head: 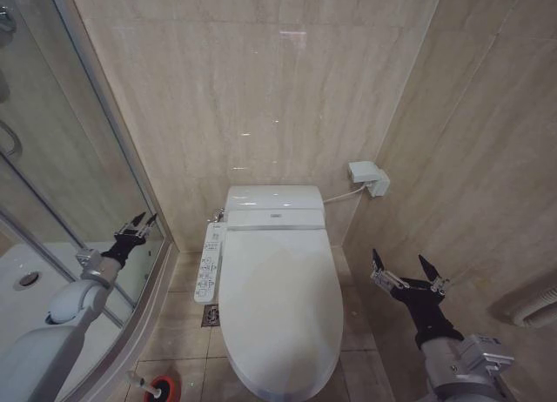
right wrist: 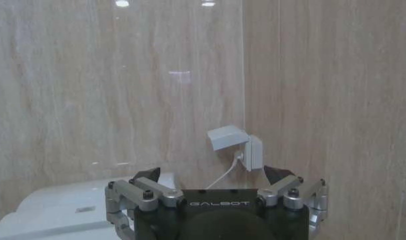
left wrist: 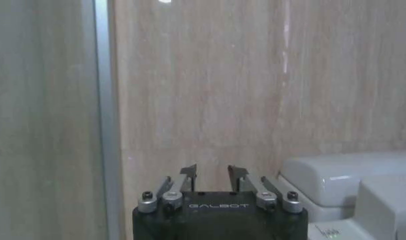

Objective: Open the toilet lid, clean the toilet bowl with a toilet brush, close the toilet lid, and flush.

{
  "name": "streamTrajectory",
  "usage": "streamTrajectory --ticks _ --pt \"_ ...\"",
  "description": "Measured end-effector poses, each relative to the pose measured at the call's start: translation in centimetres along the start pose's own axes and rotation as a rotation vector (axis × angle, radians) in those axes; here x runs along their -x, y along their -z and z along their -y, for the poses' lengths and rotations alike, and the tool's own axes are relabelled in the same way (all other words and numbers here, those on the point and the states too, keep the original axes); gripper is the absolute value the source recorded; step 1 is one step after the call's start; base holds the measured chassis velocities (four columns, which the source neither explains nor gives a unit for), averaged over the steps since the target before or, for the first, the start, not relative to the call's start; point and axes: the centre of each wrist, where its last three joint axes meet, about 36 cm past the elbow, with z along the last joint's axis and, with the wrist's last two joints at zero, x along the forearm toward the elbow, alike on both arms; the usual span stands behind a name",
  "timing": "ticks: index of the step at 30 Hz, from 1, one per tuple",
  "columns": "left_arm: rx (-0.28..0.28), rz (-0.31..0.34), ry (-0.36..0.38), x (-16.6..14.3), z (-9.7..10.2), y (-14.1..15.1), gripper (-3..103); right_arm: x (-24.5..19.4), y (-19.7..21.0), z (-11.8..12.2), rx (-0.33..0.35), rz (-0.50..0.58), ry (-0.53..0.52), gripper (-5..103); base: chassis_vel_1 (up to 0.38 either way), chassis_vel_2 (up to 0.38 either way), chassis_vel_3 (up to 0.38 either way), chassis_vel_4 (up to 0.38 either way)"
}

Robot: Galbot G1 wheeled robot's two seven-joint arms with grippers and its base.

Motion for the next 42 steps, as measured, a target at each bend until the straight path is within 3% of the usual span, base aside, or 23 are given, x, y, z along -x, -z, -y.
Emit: streamTrajectory --ticks 1,2,8,9,23,35,42 --pt "0.0 -0.001 -0.004 0.3 0.0 -0.2 45 0.0 0.0 0.0 0.0 0.0 0.0 100 0.0 0.0 0.0 0.0" --pt "0.001 -0.002 -0.01 0.7 -0.1 -0.5 28 0.0 0.0 0.0 0.0 0.0 0.0 100 0.0 0.0 0.0 0.0" --pt "0.018 0.017 -0.048 2.3 -0.4 -1.4 28 0.0 0.0 0.0 0.0 0.0 0.0 100 0.0 0.0 0.0 0.0" --pt "0.021 0.022 -0.063 2.8 -0.3 -1.5 3 0.0 0.0 0.0 0.0 0.0 0.0 100 0.0 0.0 0.0 0.0" --pt "0.012 0.052 -0.116 4.4 1.2 -2.2 0 0.0 0.0 0.0 0.0 0.0 0.0 100 -0.033 0.037 0.036 -0.036" --pt "0.015 0.038 -0.145 4.3 0.8 -2.9 0 0.0 0.0 0.0 0.0 0.0 0.0 100 -0.073 0.063 0.062 -0.067" --pt "0.043 0.011 -0.214 5.7 -0.2 -4.0 0 0.0 0.0 0.0 0.0 0.0 0.0 100 0.0 0.0 0.0 0.0"
